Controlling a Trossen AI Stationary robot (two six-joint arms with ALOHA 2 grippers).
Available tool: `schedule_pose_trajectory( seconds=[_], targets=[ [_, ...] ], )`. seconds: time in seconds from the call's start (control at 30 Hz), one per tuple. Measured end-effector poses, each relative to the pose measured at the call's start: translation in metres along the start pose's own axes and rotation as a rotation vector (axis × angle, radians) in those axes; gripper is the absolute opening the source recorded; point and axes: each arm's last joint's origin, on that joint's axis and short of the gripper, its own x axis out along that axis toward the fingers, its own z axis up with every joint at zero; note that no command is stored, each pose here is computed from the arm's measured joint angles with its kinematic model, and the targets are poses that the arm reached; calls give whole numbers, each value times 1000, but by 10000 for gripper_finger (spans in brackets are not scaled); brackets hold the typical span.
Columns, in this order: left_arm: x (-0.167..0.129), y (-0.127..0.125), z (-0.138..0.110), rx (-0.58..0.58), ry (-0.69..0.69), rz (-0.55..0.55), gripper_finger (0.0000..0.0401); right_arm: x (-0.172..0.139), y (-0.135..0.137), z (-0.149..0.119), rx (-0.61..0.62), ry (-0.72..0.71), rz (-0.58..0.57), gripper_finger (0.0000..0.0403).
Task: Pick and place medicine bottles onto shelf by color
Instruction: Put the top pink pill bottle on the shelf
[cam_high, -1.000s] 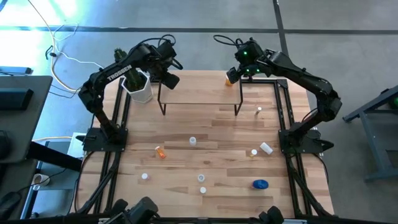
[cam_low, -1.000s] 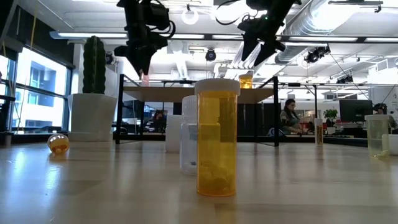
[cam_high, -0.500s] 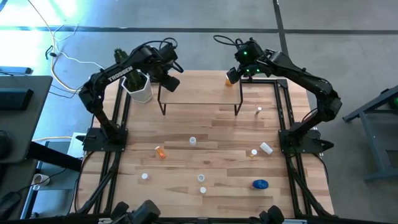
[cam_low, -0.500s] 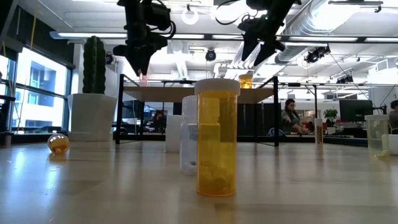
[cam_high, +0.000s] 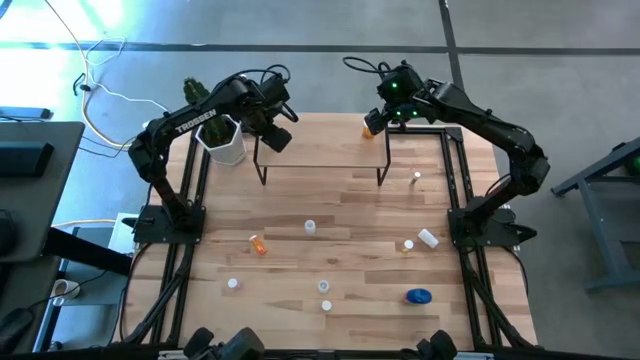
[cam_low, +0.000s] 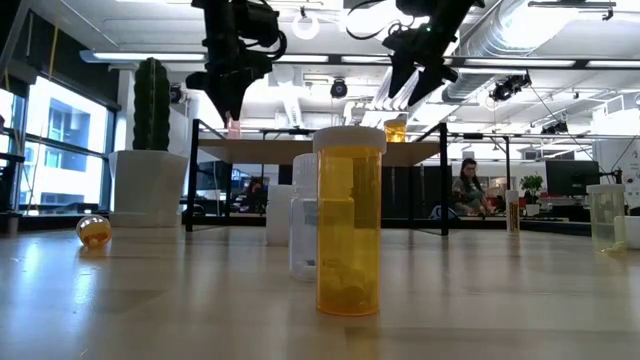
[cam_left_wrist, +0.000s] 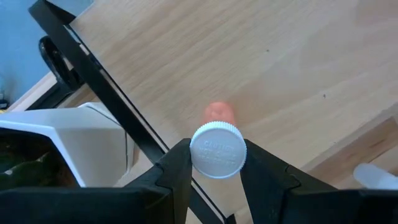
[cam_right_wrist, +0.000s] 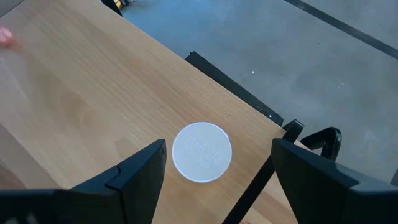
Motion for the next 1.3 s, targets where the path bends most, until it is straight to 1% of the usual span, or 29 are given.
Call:
schedule_pose_trajectory(
  seconds=[0.2,0.4,0.9,1.03,1.3],
  targets=[
    [0,0,0,19,0,-2,111,0,0,0,0,0,0,281],
    [0,-2,-1,83,12,-55,111,0,0,0,0,0,0,281],
    [0,-2,-2,231,17,-49,111,0,0,0,1,0,0,281],
    [0,-2,-2,250,17,-49,111,0,0,0,1,0,0,281],
    [0,-2,-2,251,16,-49,111,0,0,0,3,0,0,281]
  ],
)
